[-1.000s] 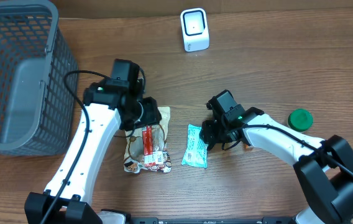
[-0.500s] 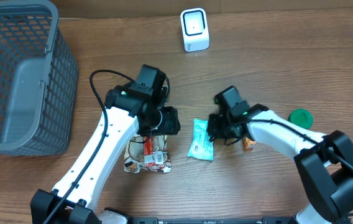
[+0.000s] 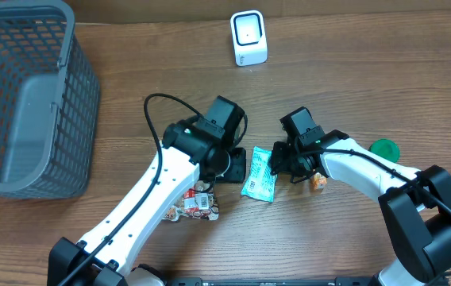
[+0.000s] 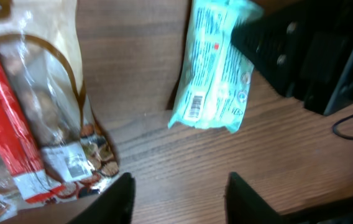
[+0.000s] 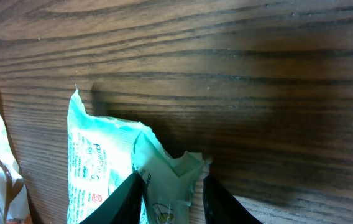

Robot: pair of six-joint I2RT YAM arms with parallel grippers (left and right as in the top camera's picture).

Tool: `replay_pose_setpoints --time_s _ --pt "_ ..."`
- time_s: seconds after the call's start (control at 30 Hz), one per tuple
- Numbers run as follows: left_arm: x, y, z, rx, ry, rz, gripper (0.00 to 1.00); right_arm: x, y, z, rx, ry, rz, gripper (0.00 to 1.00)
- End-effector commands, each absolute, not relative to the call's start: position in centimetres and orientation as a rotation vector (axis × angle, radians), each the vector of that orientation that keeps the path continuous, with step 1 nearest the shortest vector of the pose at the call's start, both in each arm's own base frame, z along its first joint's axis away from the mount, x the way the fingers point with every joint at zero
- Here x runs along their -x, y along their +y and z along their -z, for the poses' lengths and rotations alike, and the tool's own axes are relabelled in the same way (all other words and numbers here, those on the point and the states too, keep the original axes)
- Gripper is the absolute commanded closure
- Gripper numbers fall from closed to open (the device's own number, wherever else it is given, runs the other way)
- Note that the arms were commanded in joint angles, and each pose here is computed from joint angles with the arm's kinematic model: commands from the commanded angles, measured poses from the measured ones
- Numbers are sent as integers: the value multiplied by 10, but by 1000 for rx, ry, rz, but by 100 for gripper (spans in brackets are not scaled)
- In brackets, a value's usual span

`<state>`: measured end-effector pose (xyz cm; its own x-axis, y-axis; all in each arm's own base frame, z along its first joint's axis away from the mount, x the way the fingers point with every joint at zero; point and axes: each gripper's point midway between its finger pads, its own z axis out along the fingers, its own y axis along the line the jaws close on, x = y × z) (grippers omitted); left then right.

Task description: Scan the item barcode

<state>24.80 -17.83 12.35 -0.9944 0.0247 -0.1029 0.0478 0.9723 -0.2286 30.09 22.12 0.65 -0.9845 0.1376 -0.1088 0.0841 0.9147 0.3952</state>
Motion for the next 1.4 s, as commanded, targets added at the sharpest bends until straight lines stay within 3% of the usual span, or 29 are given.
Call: replay_pose_setpoints --time_s 0.0,0.2,0.47,1.37 --pt "-242 -175 -112 -15 3048 303 72 -294 222 0 -172 2978 -590 67" --pt "-246 -179 -109 -21 3027 320 94 -291 226 0 -161 2986 -613 67" --pt "-249 -188 -92 103 3007 391 95 -281 237 1 -90 2991 -591 64" --pt "-237 -216 -47 6 3098 420 93 -274 236 9 -97 3008 -536 63"
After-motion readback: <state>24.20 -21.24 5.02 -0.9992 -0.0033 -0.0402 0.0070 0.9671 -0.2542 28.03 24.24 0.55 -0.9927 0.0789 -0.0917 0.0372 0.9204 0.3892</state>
